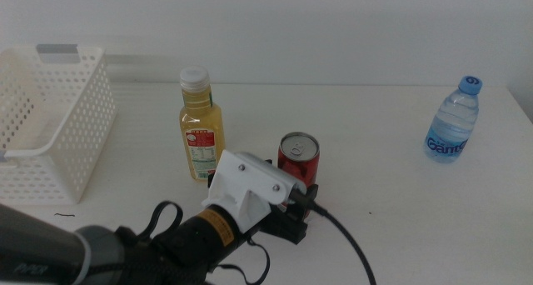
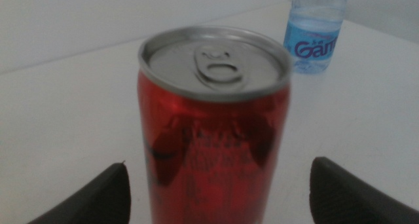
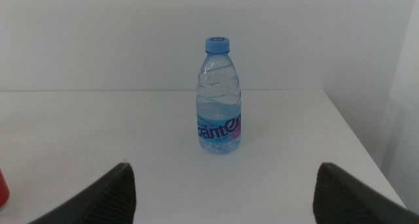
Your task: Use arms to grab the bottles and put them into the dustbin to the left of the table.
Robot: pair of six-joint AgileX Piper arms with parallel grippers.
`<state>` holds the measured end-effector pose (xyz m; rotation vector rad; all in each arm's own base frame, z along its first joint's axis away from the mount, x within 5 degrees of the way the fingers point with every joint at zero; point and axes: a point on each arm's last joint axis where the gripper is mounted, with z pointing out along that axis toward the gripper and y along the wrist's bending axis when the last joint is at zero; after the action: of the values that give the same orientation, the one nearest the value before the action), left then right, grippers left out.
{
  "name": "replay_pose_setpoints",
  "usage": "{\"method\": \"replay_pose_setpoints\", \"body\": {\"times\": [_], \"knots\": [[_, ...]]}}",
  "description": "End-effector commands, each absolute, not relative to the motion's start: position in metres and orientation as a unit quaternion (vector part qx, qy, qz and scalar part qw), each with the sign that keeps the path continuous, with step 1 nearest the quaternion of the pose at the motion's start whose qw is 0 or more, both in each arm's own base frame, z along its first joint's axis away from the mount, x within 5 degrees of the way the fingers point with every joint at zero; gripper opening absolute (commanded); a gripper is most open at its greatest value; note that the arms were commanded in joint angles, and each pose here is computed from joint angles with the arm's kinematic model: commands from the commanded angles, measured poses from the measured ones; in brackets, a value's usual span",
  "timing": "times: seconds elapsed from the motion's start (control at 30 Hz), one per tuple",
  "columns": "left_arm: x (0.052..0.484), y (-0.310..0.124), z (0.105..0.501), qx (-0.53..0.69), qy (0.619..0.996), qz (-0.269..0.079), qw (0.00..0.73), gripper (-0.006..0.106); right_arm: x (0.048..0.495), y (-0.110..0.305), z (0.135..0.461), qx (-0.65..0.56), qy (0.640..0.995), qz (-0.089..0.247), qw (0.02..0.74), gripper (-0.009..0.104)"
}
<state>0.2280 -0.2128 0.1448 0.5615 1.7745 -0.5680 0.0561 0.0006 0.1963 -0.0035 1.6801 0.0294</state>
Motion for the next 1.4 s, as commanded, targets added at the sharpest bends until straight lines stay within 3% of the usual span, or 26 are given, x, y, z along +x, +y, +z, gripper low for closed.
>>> {"method": "replay_pose_setpoints", "body": {"times": [0.0,0.3,0.8,0.93,1.1,1.23,1.37], "knots": [[0.236,-0.216,0.147,0.239,0.759,-0.244,0.554,0.094,0.056,0.0,0.197,-0.001,0.74,0.007,0.673,0.091],[0.254,-0.227,0.139,0.242,0.779,-0.234,0.529,0.094,0.056,0.0,0.197,-0.001,0.74,0.007,0.673,0.091],[0.271,-0.244,0.119,0.244,0.78,-0.234,0.527,0.092,0.056,0.0,0.197,-0.001,0.74,0.007,0.673,0.091],[0.271,-0.245,0.119,0.252,0.777,-0.235,0.526,0.075,0.056,0.0,0.197,-0.001,0.74,0.007,0.673,0.091],[0.268,-0.243,0.135,0.259,0.782,-0.232,0.518,0.037,0.056,0.0,0.197,-0.001,0.74,0.007,0.673,0.091],[0.259,-0.234,0.168,0.265,0.804,-0.217,0.486,0.013,0.056,0.0,0.197,-0.001,0.74,0.007,0.673,0.091],[0.244,-0.215,0.213,0.241,0.852,-0.199,0.421,-0.002,0.056,0.0,0.197,-0.001,0.74,0.007,0.673,0.091]]}}
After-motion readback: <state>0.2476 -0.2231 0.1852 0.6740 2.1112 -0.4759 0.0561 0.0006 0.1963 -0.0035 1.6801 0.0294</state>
